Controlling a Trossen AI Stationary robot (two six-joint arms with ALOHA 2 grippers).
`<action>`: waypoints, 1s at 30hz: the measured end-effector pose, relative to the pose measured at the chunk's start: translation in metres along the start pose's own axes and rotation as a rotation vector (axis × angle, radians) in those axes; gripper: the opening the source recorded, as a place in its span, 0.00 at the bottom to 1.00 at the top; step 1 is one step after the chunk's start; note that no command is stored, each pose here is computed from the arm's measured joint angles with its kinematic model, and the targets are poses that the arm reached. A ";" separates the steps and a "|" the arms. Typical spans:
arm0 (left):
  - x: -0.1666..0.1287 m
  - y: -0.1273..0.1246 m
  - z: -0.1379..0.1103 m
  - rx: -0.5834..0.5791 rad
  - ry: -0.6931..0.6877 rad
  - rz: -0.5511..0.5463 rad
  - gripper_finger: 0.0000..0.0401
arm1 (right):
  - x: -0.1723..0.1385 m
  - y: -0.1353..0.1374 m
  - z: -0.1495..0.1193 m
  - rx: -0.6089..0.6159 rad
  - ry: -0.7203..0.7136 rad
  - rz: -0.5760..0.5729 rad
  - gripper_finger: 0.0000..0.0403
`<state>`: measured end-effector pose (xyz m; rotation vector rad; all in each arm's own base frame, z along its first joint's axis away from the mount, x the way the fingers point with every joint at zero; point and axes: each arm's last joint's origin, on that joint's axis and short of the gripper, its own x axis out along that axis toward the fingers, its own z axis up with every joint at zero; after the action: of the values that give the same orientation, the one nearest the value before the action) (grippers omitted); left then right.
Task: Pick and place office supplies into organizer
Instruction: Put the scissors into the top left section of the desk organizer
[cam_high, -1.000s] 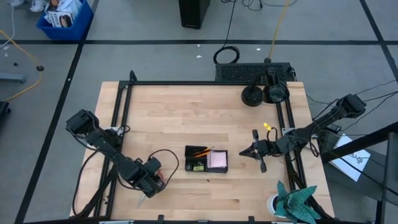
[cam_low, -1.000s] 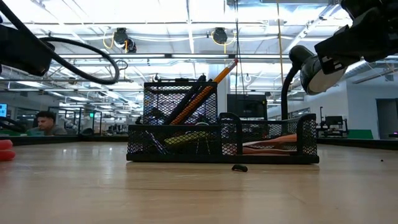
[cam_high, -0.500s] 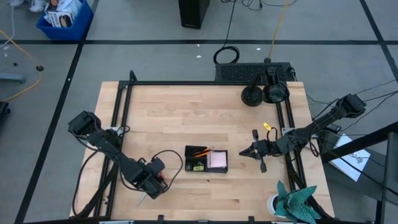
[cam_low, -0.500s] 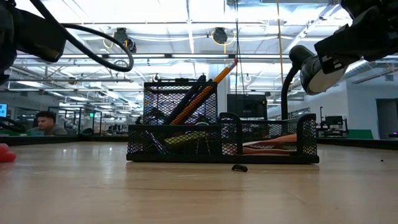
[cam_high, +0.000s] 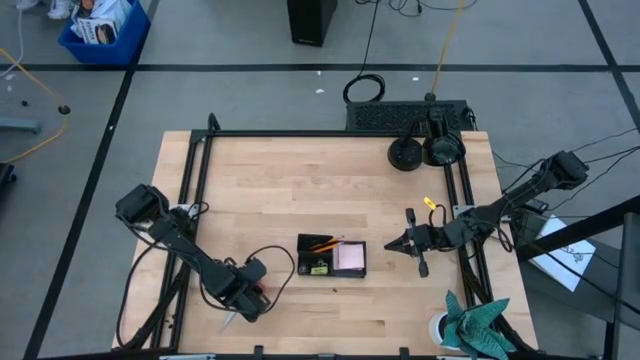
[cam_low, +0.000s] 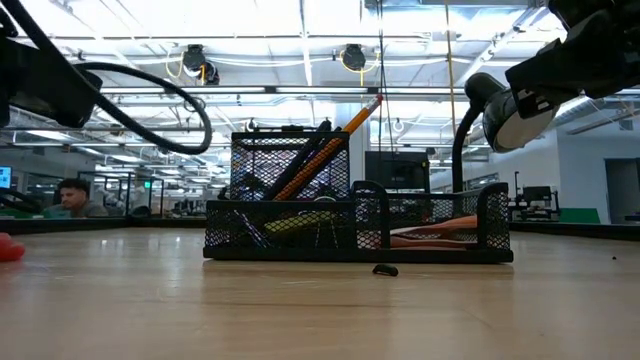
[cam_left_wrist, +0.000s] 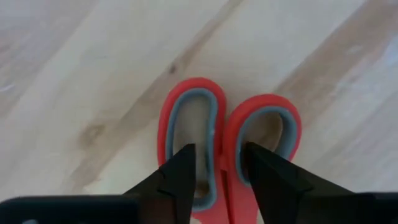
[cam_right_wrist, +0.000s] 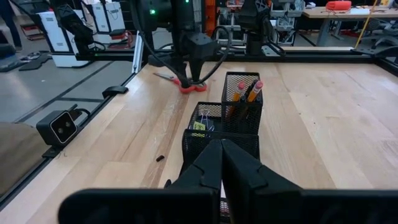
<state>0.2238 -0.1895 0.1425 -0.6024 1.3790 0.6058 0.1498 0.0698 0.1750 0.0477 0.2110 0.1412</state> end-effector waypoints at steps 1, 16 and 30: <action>0.001 -0.001 0.000 0.007 0.001 -0.008 0.35 | 0.000 0.000 0.000 0.000 0.000 0.000 0.00; 0.026 -0.015 -0.007 0.116 -0.090 -0.004 0.27 | 0.000 0.000 0.000 0.002 0.000 0.000 0.00; -0.004 -0.011 -0.004 0.182 -0.446 -0.063 0.10 | 0.000 0.000 0.000 0.008 0.000 0.000 0.00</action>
<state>0.2284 -0.2007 0.1466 -0.3362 0.9782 0.5188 0.1498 0.0698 0.1750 0.0555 0.2116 0.1404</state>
